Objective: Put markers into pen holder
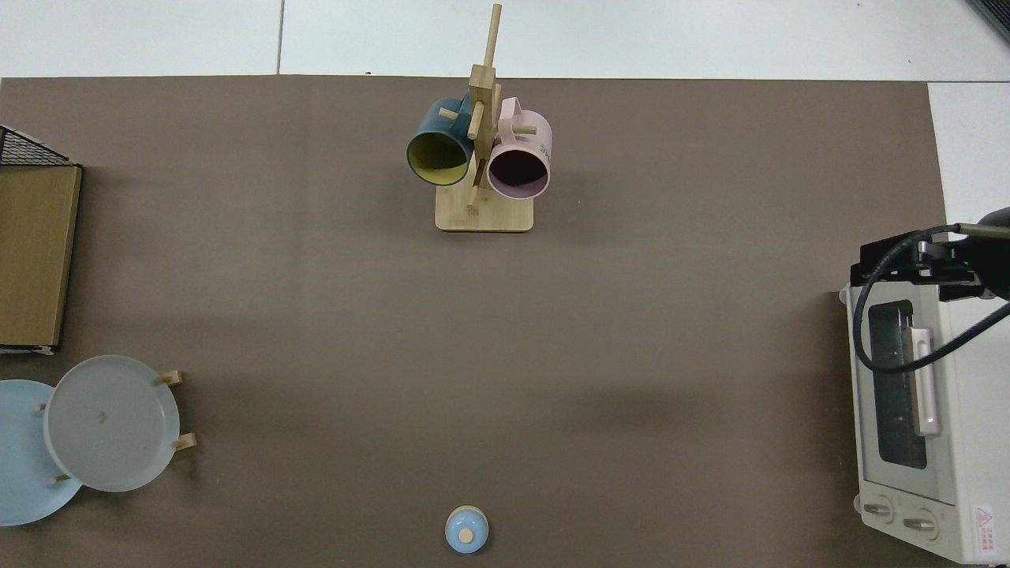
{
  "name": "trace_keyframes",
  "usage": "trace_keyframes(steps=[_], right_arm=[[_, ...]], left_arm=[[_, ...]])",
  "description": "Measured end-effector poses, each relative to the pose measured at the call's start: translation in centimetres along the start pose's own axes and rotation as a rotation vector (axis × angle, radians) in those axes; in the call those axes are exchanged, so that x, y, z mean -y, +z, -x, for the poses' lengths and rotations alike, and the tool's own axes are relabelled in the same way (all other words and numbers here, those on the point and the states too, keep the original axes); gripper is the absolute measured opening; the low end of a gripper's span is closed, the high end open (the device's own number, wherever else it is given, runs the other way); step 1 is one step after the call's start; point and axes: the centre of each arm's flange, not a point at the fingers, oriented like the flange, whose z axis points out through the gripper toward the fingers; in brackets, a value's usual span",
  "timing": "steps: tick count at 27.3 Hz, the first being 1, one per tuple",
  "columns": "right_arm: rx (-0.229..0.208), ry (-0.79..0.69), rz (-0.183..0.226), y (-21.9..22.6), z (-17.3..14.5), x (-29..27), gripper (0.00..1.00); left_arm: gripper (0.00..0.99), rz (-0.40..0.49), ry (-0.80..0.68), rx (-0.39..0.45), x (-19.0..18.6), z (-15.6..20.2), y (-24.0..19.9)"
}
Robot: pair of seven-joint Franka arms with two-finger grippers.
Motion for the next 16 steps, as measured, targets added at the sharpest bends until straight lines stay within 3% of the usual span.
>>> trace_keyframes(steps=[16], right_arm=[[0.000,0.000,0.000,0.0,0.0,0.0,1.00]], left_arm=[[0.991,0.325,-0.902,-0.116,-4.2,-13.3,-3.6]])
